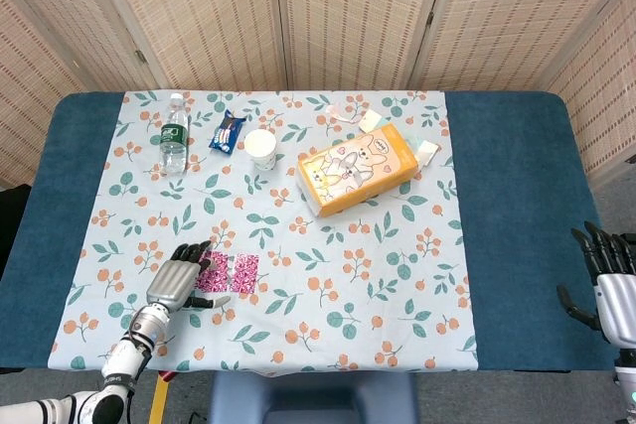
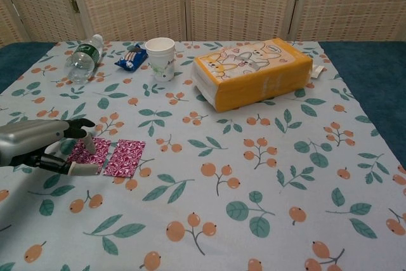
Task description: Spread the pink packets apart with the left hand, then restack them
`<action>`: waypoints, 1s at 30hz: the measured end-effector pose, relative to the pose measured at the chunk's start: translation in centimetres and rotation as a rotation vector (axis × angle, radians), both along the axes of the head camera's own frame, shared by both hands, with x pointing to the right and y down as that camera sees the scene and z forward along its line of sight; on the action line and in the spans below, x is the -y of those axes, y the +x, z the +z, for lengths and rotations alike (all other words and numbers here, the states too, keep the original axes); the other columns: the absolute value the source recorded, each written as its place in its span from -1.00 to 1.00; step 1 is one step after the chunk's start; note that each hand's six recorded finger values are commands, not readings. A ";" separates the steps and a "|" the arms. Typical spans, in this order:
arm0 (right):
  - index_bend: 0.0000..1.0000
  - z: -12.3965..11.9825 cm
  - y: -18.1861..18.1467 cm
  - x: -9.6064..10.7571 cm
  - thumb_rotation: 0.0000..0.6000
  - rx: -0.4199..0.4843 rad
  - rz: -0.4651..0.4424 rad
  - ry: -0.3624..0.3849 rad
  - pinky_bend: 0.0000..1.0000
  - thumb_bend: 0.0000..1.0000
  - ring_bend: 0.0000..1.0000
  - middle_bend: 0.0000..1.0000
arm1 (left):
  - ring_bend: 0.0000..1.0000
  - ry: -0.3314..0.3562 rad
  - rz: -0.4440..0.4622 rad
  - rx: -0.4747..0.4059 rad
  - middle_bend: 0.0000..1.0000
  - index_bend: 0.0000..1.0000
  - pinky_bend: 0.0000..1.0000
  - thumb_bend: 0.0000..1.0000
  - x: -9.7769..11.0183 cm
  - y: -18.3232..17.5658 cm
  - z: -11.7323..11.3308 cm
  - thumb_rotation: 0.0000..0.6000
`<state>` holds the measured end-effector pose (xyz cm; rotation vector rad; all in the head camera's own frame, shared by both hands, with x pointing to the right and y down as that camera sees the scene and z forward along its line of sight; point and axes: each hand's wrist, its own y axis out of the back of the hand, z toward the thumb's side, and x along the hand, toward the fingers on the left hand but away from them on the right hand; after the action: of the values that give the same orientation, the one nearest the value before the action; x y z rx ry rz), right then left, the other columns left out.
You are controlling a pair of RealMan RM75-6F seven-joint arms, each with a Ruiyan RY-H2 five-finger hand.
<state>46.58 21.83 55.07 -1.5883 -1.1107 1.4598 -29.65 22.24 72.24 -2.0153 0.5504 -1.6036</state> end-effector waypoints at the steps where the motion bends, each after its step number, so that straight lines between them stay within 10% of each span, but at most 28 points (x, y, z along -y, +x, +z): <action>1: -0.93 0.0 0.0 0.0 1.00 0.000 0.000 0.000 -1.00 -0.21 -1.00 -0.94 | -1.00 -0.001 -0.001 0.001 -0.98 -0.36 -1.00 -0.71 -0.1 -0.1 0.0 -0.31; 30: -0.92 -0.2 0.3 -0.2 1.00 0.002 0.005 0.008 -1.00 -0.21 -1.00 -0.94 | -1.00 -0.051 -0.006 -0.010 -0.98 -0.32 -1.00 -0.70 -6.2 -1.8 -3.9 -0.31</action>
<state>46.92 22.01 54.91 -1.5835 -1.1209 1.4556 -31.47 28.44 68.34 -2.0616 0.5250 -1.6275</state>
